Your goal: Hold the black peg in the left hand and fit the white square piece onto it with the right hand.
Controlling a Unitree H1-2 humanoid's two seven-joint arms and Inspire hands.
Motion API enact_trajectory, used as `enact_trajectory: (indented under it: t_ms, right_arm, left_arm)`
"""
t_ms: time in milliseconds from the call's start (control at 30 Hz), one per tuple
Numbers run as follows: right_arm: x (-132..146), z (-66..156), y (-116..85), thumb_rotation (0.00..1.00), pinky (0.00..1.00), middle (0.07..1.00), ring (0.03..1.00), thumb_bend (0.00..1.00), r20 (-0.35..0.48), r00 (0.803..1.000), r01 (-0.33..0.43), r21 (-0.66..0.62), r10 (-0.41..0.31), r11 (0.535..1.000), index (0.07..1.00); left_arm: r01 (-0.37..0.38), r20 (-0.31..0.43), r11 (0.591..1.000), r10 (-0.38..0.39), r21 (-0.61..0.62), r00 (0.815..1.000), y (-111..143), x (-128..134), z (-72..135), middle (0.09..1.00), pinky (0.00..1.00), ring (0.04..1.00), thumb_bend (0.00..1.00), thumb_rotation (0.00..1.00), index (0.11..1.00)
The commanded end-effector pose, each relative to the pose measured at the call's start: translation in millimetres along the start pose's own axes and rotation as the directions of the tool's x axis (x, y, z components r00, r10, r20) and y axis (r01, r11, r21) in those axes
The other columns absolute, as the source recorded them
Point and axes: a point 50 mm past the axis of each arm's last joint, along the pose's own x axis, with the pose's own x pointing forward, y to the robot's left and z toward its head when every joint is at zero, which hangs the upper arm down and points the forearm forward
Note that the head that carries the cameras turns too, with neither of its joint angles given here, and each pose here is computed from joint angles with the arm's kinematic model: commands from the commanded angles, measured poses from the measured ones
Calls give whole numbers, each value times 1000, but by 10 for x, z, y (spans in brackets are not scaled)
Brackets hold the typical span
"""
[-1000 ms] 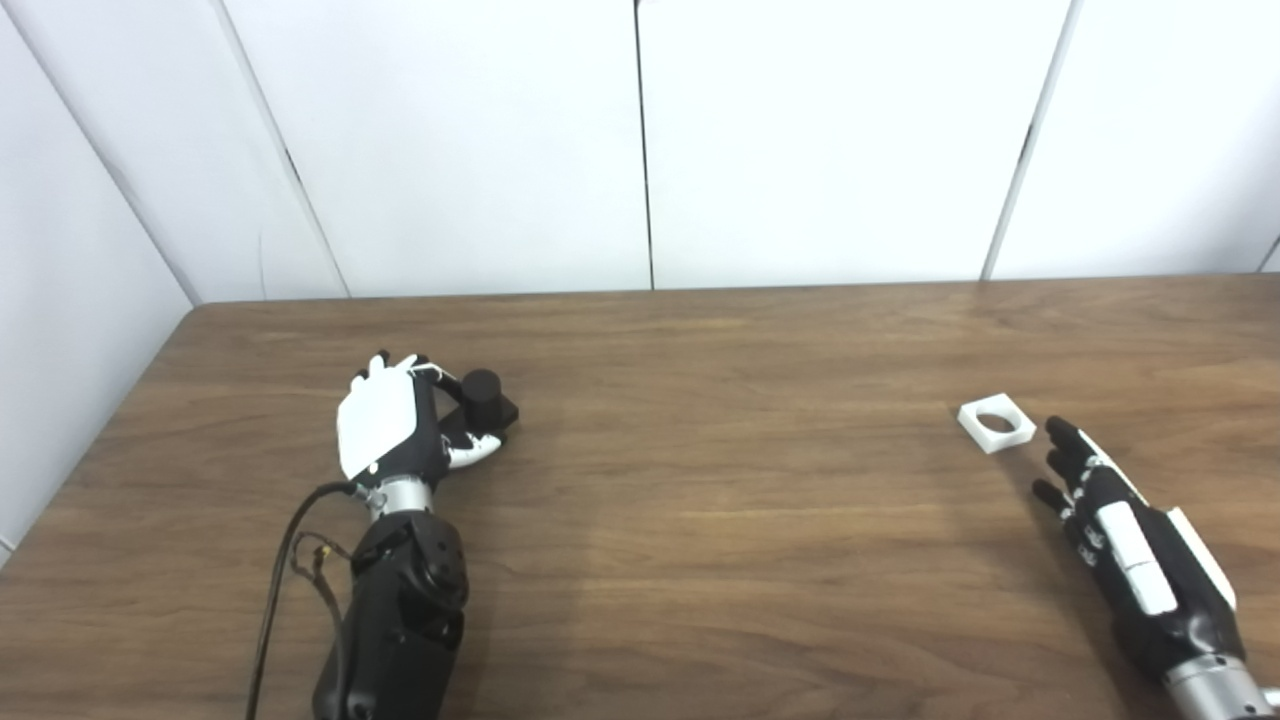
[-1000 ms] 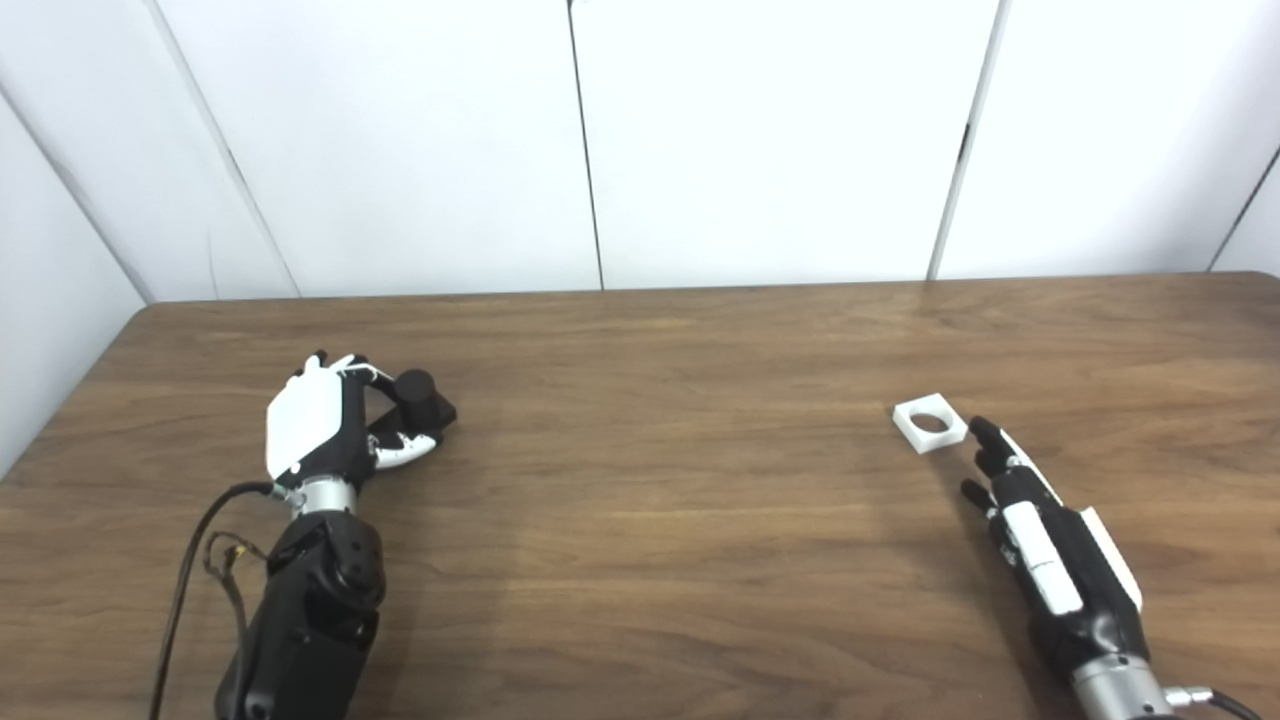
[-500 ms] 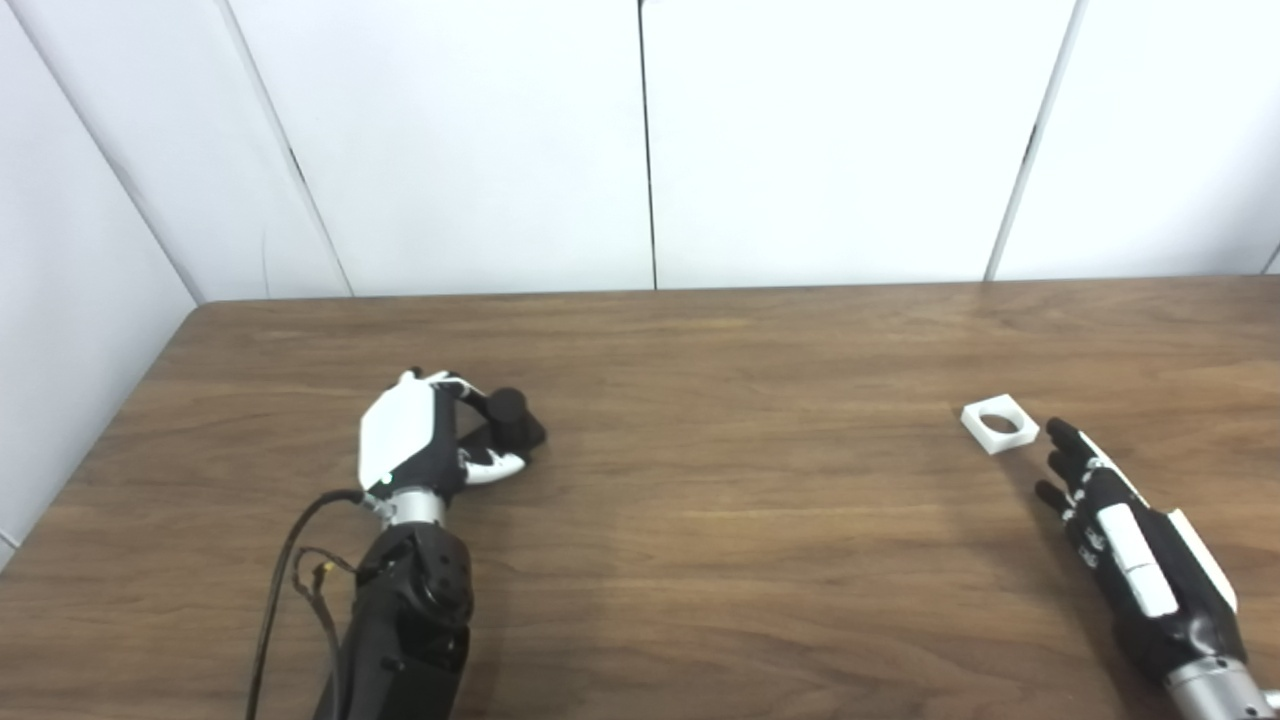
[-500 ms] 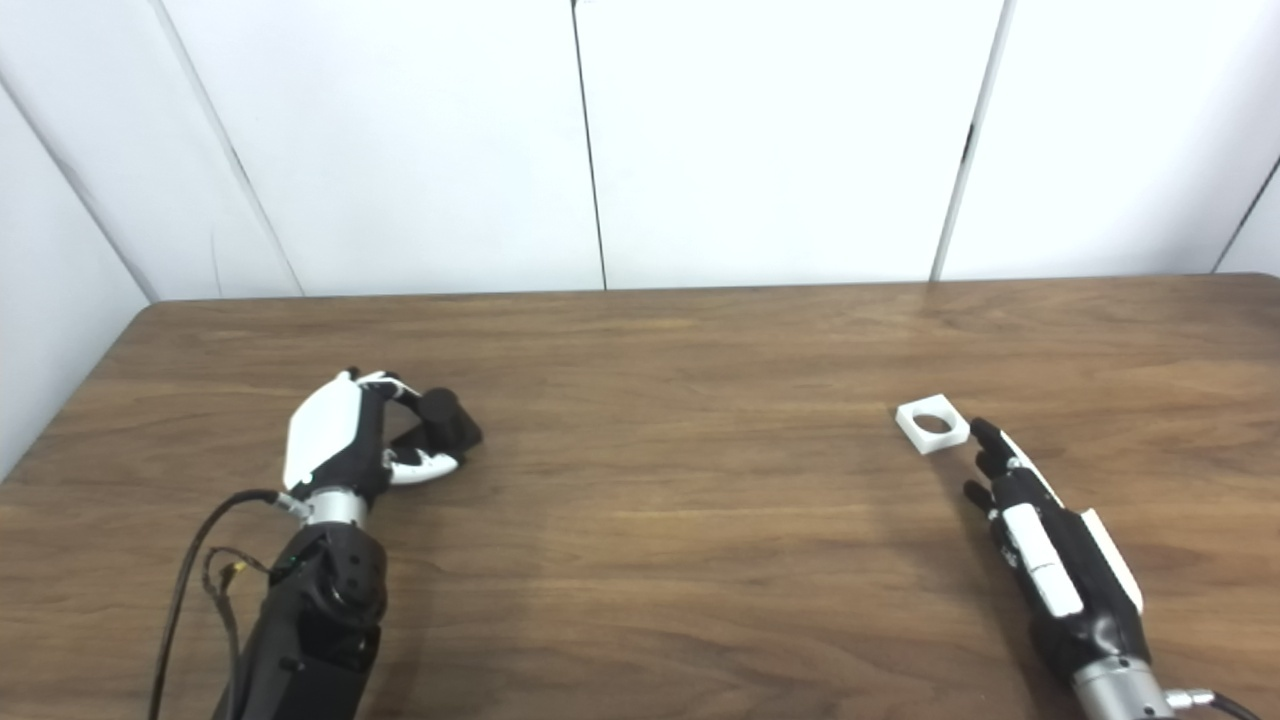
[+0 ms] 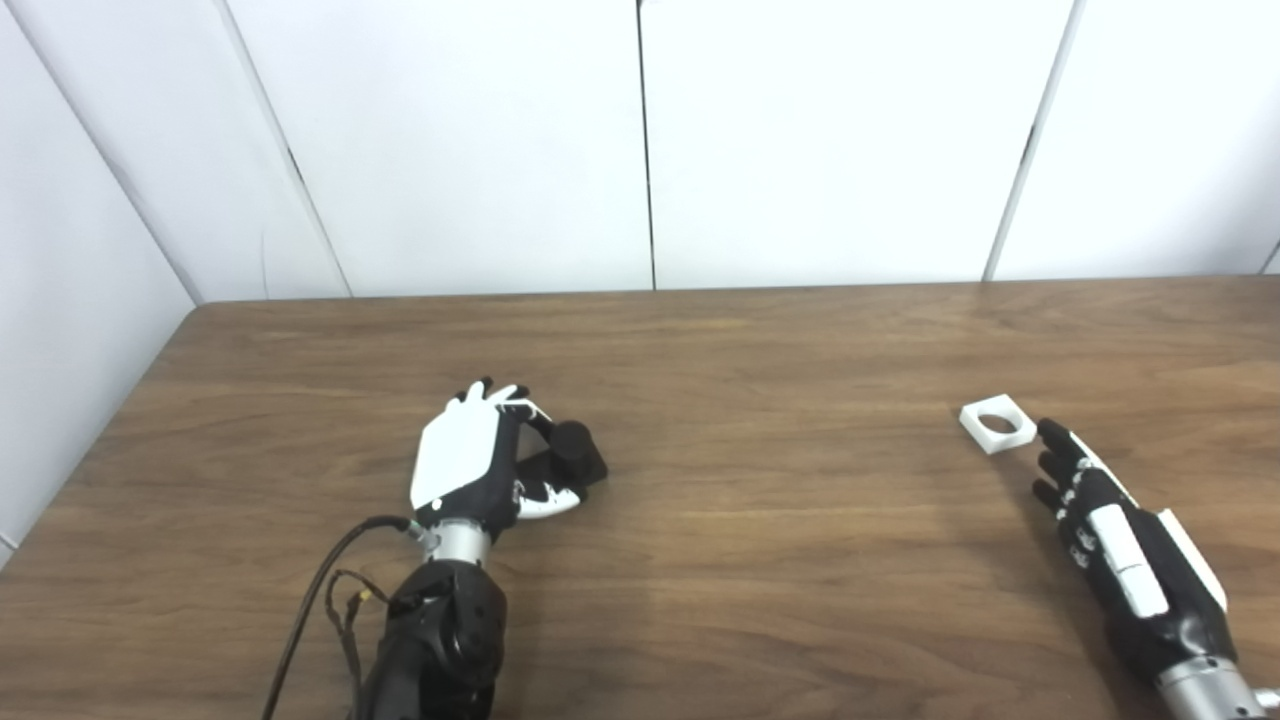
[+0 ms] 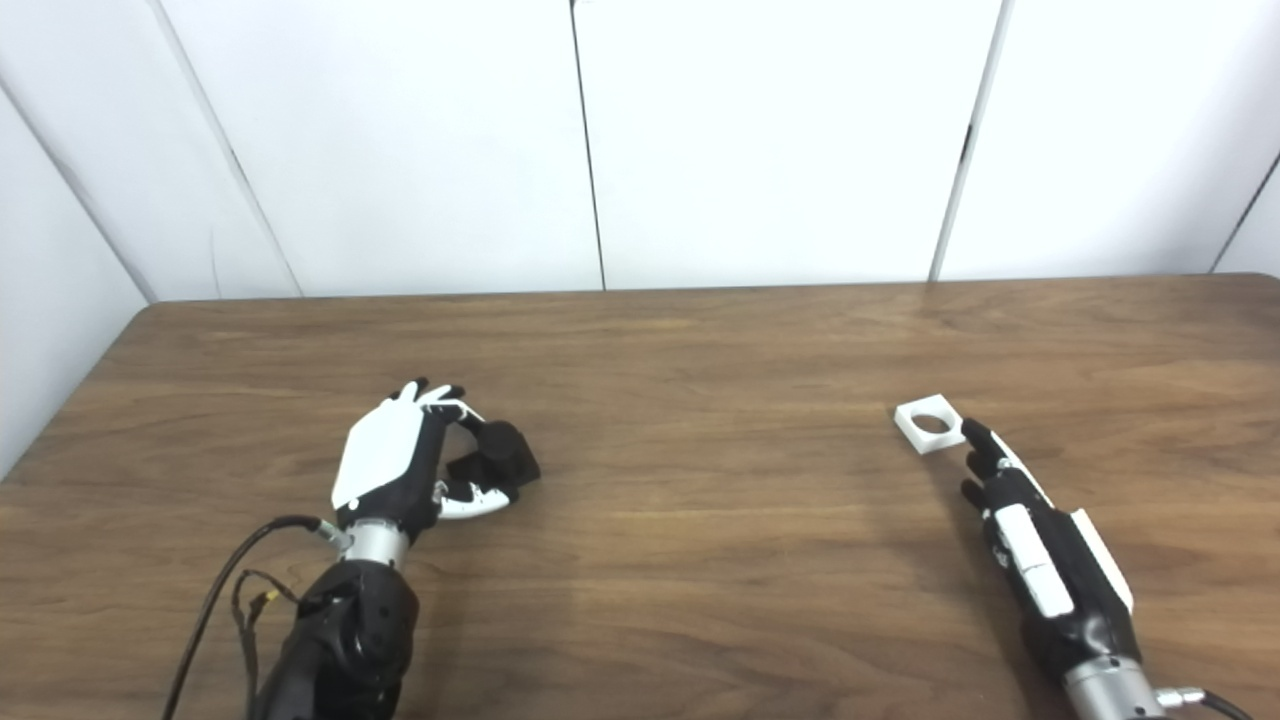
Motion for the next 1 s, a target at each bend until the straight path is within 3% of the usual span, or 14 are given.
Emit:
enact_trajectory:
  t_ms: [0,200,500,967]
  right_arm:
    - [40,121,28,847,973,997,1000,725,42,999,-17,-20,18,1000,949]
    - [30,127,68,840,971,996,1000,734,48,999,-8,-17,9,1000,948]
    - [-9,143,100,849,981,1000,1000,745,45,999,-10,-21,11,1000,958]
    - [-52,152,147,829,991,1000,1000,739,34,999,0,-10,1,1000,956]
  left_arm:
    - [-1,57,1000,0,7,998,37,-36,120,891,1000,992,517,72,491]
    - [48,146,999,-49,12,988,-104,-270,277,901,1000,994,515,73,490]
    - [99,222,995,-102,24,970,-280,-513,500,896,1000,982,515,74,491]
    - [237,234,969,-215,-71,948,-468,-741,670,911,1000,991,515,73,491]
